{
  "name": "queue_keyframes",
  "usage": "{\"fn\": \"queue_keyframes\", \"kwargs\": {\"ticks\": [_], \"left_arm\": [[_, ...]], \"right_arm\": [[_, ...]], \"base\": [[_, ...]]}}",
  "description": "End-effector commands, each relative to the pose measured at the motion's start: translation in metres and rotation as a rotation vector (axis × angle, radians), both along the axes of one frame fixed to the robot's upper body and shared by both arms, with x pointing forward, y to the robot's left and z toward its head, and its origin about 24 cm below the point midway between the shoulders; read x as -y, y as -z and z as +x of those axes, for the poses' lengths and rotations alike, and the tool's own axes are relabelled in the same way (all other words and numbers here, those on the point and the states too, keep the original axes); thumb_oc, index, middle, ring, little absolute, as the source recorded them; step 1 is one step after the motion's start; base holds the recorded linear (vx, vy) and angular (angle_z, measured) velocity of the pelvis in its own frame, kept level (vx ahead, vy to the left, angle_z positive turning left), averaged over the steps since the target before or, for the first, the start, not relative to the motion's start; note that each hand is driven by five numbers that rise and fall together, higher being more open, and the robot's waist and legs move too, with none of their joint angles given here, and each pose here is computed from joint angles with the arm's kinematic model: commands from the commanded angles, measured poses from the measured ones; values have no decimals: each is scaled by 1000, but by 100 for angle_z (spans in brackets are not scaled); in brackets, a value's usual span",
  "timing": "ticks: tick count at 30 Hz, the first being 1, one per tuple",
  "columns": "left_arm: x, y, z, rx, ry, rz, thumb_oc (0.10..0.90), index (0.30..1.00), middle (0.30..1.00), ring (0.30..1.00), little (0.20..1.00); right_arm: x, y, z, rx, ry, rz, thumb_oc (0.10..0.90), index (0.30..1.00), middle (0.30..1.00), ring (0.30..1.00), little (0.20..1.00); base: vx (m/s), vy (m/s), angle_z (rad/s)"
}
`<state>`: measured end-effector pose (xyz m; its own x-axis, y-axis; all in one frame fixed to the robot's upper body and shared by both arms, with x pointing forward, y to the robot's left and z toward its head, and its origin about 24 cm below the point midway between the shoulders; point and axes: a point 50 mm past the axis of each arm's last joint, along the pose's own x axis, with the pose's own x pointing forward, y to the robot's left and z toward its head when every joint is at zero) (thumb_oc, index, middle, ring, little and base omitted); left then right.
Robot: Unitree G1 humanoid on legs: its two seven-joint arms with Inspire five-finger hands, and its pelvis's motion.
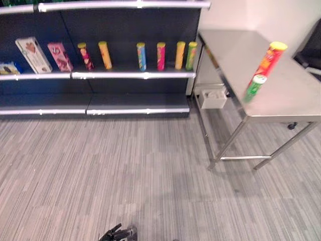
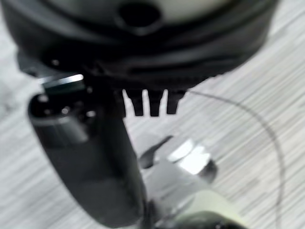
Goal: Put the goods on the table back onto the shelves and tidy them up.
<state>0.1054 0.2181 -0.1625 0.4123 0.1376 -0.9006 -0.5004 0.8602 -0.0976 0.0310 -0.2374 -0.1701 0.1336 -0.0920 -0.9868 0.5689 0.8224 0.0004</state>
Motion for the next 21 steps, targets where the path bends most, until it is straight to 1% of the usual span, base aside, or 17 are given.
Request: {"fn": "queue_keyframes", "kwargs": {"ticks": [1,3,5,8,9,10,11,15,16,21], "left_arm": [[3,5,-19,-54,-67,-13,800,900,900,900,900],[3,7,-30,-81,-78,-13,800,900,900,900,900],[2,7,-31,-89,-69,-8,800,900,900,900,900],[6,4,-13,-55,108,32,800,900,900,900,900],[6,4,-13,-56,108,32,800,900,900,900,900],[12,3,-4,-39,190,40,800,900,900,900,900],[12,3,-4,-39,190,40,800,900,900,900,900],[13,0,8,-29,305,77,800,900,900,900,900],[10,-1,10,-37,331,98,800,900,900,900,900],[6,-1,9,-49,369,107,800,900,900,900,900]], "right_arm": [[6,-1,-17,-57,-40,-23,800,900,900,900,900],[6,-1,-21,-71,-69,-22,800,900,900,900,900],[7,-1,-19,-70,-80,-19,800,900,900,900,900],[0,1,-9,-41,-161,4,800,900,900,900,900],[0,1,-10,-41,-161,4,800,900,900,900,900],[2,0,1,-10,-189,-14,800,900,900,900,900],[3,0,2,-9,-189,-15,800,900,900,900,900],[6,-4,29,70,-236,-40,800,900,900,900,900],[-1,-5,44,116,-269,-40,800,900,900,900,900],[1,-5,43,120,-218,-47,800,900,900,900,900]], "base": [[396,165,-18],[433,226,-67],[468,265,-71],[434,201,-35],[370,217,6],[232,155,9],[320,235,8],[196,241,6],[214,225,-1],[205,35,-6]]}}
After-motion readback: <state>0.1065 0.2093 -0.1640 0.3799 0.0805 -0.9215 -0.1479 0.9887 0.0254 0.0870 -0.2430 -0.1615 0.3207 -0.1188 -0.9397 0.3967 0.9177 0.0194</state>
